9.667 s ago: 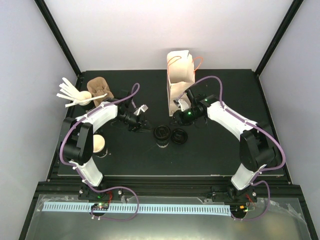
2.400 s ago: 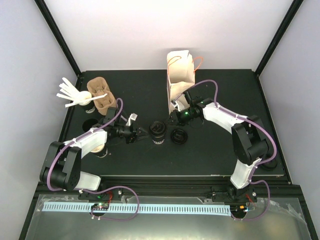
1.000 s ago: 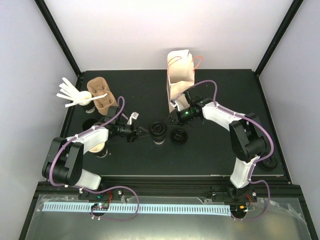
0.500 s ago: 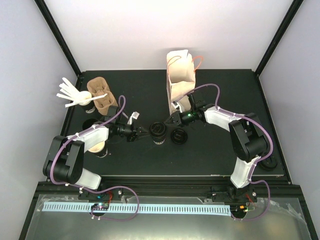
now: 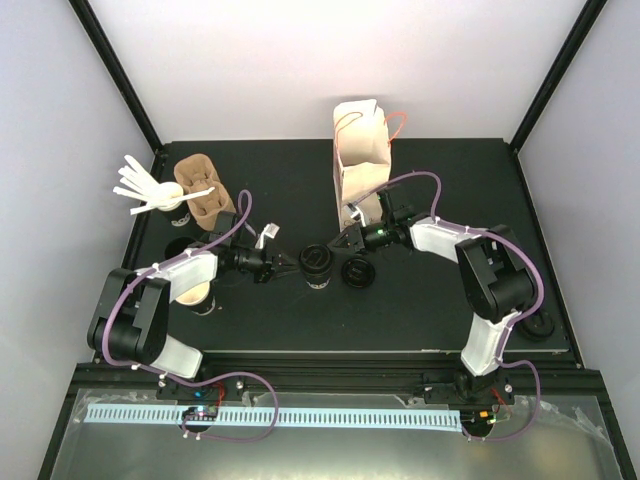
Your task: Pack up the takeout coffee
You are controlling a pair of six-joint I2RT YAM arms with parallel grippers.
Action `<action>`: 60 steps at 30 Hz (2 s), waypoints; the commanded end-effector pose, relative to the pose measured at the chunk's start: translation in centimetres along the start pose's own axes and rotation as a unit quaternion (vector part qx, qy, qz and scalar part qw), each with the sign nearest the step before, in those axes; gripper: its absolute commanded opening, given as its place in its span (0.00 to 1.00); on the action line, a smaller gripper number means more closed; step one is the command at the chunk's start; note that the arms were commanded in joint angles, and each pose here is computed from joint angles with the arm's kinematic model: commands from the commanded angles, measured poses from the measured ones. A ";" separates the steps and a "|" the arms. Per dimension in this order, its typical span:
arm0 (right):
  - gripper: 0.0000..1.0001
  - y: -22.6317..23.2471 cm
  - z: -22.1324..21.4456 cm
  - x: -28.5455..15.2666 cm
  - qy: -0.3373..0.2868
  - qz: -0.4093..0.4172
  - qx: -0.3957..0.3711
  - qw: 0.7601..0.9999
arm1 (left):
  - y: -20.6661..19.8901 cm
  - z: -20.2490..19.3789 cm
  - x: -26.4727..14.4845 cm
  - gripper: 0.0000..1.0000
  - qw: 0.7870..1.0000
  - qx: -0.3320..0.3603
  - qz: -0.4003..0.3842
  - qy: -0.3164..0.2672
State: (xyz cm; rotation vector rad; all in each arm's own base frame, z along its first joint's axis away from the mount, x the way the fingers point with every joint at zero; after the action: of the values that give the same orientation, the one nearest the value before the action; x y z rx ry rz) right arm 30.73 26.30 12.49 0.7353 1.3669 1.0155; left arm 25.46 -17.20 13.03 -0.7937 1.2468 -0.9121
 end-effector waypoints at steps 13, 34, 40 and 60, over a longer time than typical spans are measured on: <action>0.19 -12.8 -9.7 2.5 0.117 -0.198 0.241 0.943 | 4.5 -2.8 1.0 0.10 0.993 -0.062 0.093 0.036; 0.18 -11.7 -9.0 1.8 0.096 -0.191 0.218 0.952 | 7.1 -3.3 1.6 0.07 0.988 -0.068 0.133 0.048; 0.18 -9.6 -7.6 1.3 0.077 -0.175 0.181 0.965 | 6.3 -2.6 1.2 0.07 0.988 -0.053 0.138 0.039; 0.22 -1.4 -4.3 -0.6 0.034 -0.117 0.121 0.985 | -2.3 5.2 0.5 0.13 0.997 0.039 0.063 0.005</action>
State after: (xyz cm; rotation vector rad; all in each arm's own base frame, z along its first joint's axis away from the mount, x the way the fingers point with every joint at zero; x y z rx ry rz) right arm 29.20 25.18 13.32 0.7457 1.4680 0.8534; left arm 28.70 -17.85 14.26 -0.6823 1.3051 -0.8293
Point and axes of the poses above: each gripper's point midway between its finger pads, its own x axis out along the fingers, its own y axis along the line the jaws close on, z = x × y, the point moved 5 cm from there along -x, back along the fingers, and after that the axes turned 13 degrees about x, right-handed, at the moved point
